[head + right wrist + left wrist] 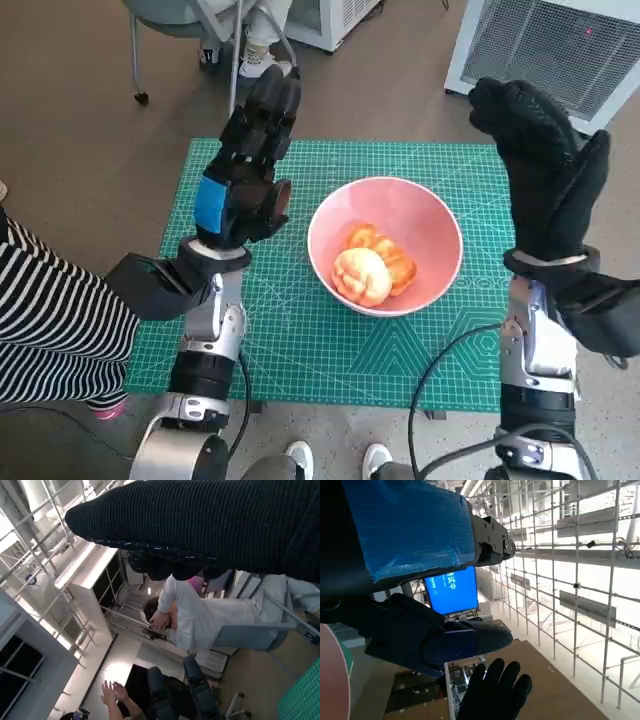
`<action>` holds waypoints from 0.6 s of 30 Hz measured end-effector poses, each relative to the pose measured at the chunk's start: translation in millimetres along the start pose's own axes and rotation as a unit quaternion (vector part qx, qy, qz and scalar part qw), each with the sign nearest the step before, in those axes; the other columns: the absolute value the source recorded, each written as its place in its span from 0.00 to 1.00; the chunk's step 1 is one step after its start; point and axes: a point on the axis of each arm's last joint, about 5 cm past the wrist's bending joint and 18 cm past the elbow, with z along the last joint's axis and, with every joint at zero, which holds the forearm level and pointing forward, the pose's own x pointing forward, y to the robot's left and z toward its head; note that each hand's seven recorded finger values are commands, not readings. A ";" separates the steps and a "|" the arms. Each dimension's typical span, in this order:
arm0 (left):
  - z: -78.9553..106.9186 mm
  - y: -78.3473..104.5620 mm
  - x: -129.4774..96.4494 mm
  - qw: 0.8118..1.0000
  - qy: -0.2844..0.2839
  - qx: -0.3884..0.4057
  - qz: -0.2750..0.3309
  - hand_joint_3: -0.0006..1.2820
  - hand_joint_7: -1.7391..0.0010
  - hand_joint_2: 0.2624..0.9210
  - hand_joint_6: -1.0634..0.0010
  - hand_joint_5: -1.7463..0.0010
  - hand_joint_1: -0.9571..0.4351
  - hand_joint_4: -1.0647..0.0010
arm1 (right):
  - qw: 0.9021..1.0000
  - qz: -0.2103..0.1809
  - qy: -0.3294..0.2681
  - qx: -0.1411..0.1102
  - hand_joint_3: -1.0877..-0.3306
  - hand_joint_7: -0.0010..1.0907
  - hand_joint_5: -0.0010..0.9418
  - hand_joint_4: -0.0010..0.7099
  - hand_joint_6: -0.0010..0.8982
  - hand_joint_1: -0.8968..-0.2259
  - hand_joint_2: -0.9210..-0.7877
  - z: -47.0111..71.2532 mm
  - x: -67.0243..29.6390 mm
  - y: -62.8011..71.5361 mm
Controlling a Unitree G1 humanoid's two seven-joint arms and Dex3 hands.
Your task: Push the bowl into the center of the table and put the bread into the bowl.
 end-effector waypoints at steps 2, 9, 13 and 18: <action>0.1 0.4 1.3 1.000 -0.003 0.001 -0.001 0.37 0.99 1.00 0.82 0.99 0.17 0.88 | 1.000 0.000 0.004 0.001 0.56 0.39 0.00 0.22 0.07 0.34 0.00 -1.8 0.4 -0.1; 1.1 1.1 4.2 1.000 -0.013 0.005 -0.003 0.37 1.00 1.00 0.84 1.00 0.18 0.89 | 1.000 0.003 0.012 0.003 0.55 0.39 0.00 0.21 0.07 0.35 0.00 -6.8 0.6 -0.1; -0.1 1.8 3.3 1.000 -0.014 0.007 -0.003 0.37 1.00 1.00 0.84 1.00 0.18 0.89 | 1.000 0.004 0.017 0.003 0.55 0.39 0.00 0.21 0.07 0.35 0.00 -9.2 -0.8 -0.5; -1.5 2.5 1.5 1.000 -0.012 0.008 -0.004 0.37 1.00 1.00 0.85 1.00 0.19 0.89 | 1.000 0.003 0.020 0.004 0.54 0.39 0.00 0.20 0.07 0.35 0.00 -11.4 -1.9 -0.8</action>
